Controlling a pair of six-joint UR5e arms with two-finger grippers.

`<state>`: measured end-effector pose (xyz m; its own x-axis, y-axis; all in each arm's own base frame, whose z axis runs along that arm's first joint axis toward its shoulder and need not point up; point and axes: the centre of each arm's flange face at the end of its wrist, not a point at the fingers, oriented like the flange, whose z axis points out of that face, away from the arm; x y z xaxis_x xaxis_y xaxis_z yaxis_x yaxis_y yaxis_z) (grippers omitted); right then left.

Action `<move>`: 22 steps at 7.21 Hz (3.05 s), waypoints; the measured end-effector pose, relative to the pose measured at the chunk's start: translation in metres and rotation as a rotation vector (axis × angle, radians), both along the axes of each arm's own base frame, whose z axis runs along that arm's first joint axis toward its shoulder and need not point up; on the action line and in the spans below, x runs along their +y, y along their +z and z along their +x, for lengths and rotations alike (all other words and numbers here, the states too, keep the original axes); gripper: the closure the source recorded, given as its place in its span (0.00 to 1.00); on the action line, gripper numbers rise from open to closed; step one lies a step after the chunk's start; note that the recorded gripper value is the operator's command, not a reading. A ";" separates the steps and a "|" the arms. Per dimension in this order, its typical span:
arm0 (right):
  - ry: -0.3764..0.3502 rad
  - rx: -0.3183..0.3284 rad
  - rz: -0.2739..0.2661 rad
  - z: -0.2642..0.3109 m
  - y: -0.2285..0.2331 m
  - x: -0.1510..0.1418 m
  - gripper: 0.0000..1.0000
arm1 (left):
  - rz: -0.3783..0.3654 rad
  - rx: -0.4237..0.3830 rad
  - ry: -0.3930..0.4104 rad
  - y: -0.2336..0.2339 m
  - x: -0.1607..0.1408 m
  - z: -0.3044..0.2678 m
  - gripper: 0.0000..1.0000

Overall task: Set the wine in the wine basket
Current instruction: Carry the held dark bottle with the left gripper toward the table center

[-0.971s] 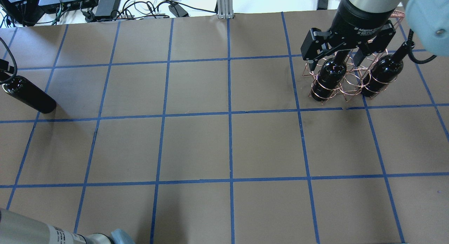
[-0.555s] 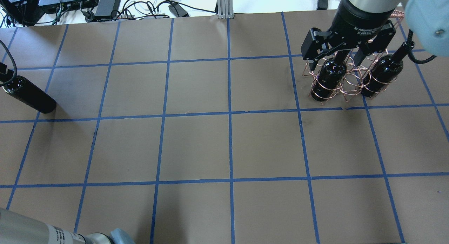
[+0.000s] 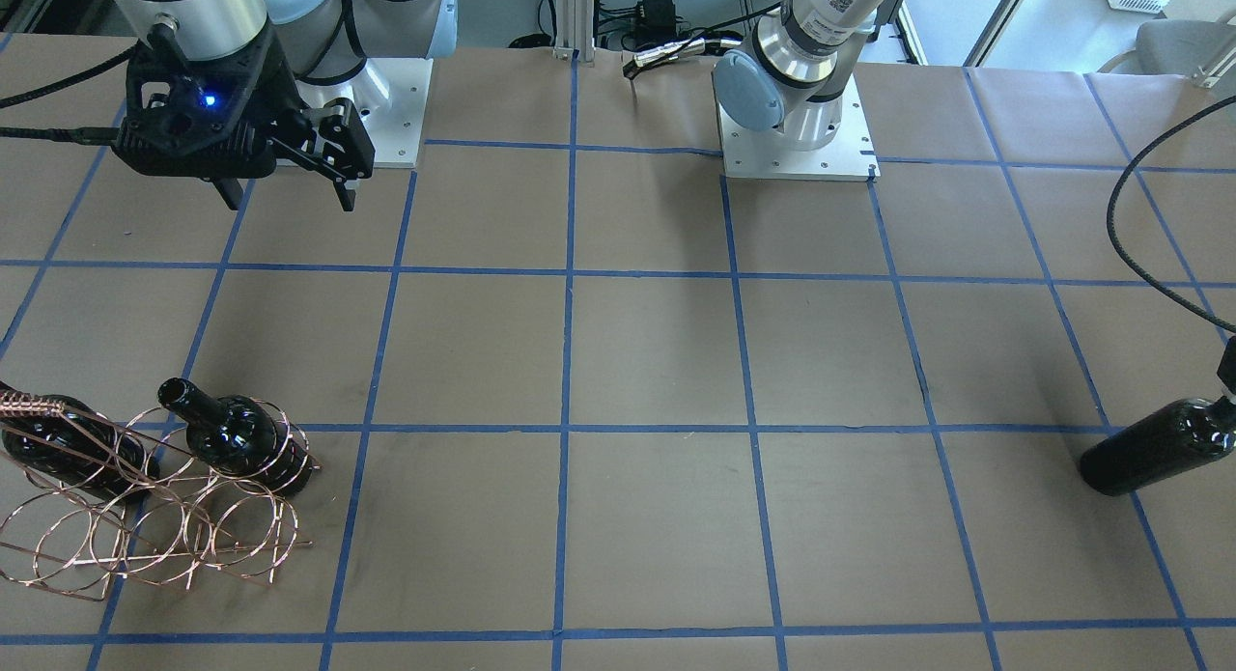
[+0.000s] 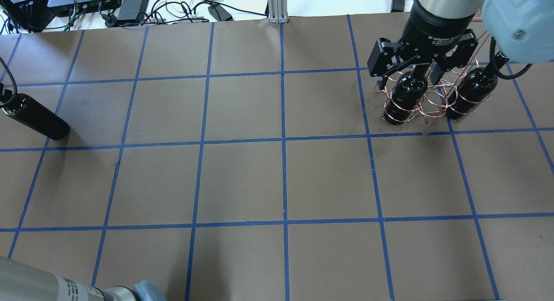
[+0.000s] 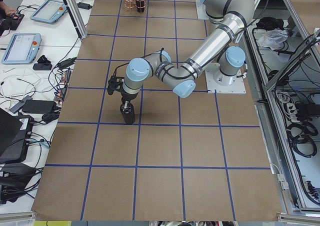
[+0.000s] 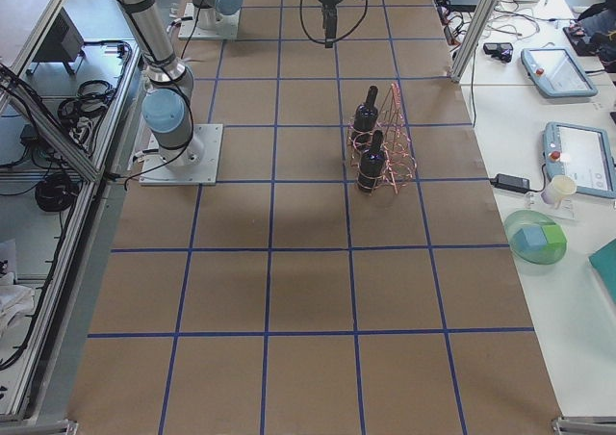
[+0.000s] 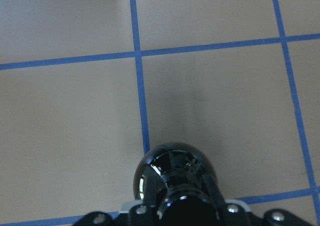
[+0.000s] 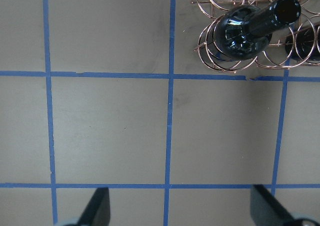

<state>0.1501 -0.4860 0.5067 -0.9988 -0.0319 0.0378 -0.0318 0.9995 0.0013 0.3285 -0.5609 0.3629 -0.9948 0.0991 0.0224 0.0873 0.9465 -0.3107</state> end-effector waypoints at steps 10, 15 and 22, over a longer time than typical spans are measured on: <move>0.015 0.009 0.016 -0.001 -0.010 -0.005 0.00 | 0.137 0.023 0.048 0.089 0.077 -0.328 1.00; 0.016 0.013 0.009 -0.001 -0.010 -0.006 0.00 | 0.229 -0.006 0.129 0.051 0.132 -0.448 1.00; 0.017 0.011 0.006 0.000 -0.013 -0.006 0.00 | 0.171 0.002 0.519 0.037 0.150 -0.489 1.00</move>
